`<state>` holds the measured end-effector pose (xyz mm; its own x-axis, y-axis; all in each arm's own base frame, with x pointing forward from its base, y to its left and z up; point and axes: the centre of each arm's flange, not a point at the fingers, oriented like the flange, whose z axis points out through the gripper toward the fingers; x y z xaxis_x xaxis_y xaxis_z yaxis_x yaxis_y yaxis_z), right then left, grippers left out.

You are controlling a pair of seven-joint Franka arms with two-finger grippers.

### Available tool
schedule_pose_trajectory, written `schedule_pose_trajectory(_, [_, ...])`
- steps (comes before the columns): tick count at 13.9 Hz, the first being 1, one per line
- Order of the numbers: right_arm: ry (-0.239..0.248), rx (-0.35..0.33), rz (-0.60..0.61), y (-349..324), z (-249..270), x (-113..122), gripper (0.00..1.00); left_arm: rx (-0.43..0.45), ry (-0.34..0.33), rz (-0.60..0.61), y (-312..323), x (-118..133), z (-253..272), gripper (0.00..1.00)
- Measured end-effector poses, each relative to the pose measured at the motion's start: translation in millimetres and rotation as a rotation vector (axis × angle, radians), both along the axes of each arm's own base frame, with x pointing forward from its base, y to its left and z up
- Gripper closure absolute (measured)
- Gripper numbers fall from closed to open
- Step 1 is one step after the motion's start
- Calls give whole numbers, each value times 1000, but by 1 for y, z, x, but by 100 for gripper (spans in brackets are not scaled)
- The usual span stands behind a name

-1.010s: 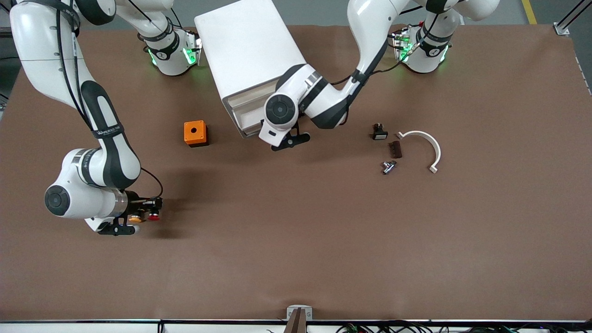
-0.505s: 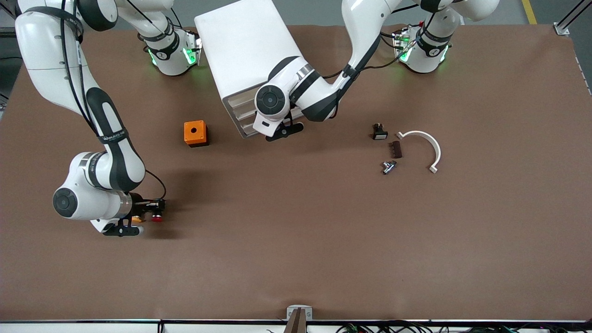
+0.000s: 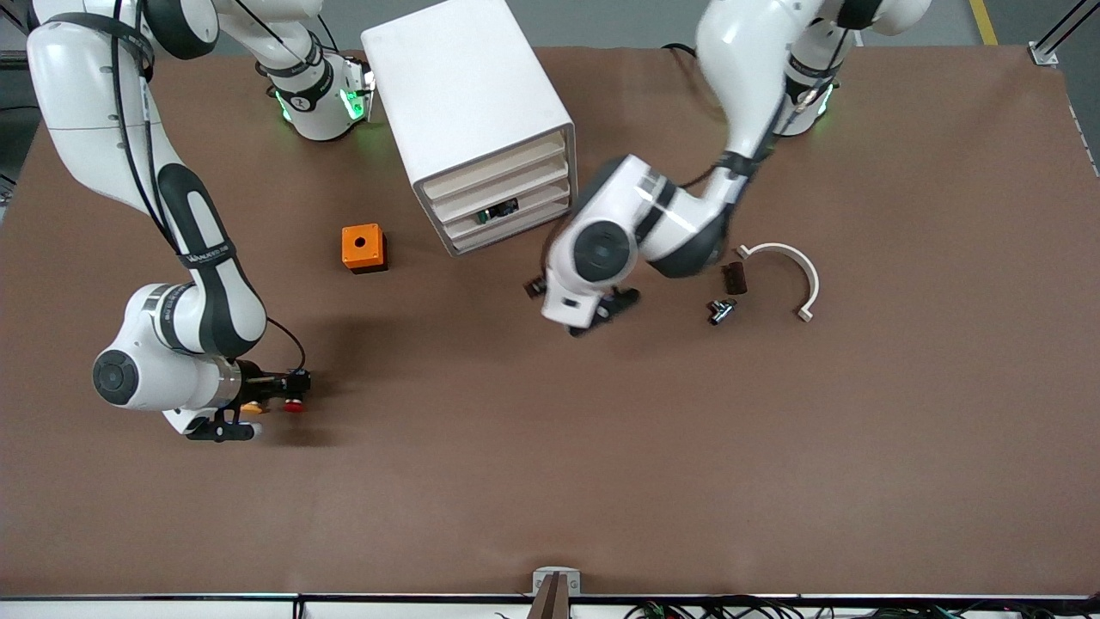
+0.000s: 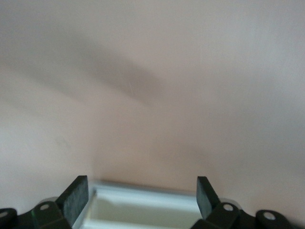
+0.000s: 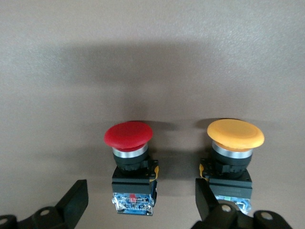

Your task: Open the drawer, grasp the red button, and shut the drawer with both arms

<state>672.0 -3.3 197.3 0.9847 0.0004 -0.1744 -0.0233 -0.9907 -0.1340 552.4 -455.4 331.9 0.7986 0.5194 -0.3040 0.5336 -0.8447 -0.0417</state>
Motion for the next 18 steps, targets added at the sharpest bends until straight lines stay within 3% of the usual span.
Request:
schedule_pose_trajectory(3, [-32,-4,14,3,48,7,0,72,-148,86,95,62,62,0])
schedule_pose_trajectory(6, [-71,-17,17,-3,133,3,0,86,-196,146,183,100,91,0])
schedule_pose_trajectory(9, [-140,-31,10,-11,223,-11,0,111,-228,106,251,121,105,0])
schedule_pose_trajectory(11, [-179,-39,-1,-19,273,-25,0,155,-284,41,287,123,139,0])
schedule_pose_trajectory(12, [-205,-51,-4,-23,308,-38,0,164,-325,-16,313,116,180,0])
schedule_pose_trajectory(16, [-182,-103,-87,-25,373,-79,0,155,-339,-136,368,79,264,0])
schedule_pose_trajectory(18, [-210,-108,-107,-23,397,-92,0,148,-335,-185,397,63,288,0])
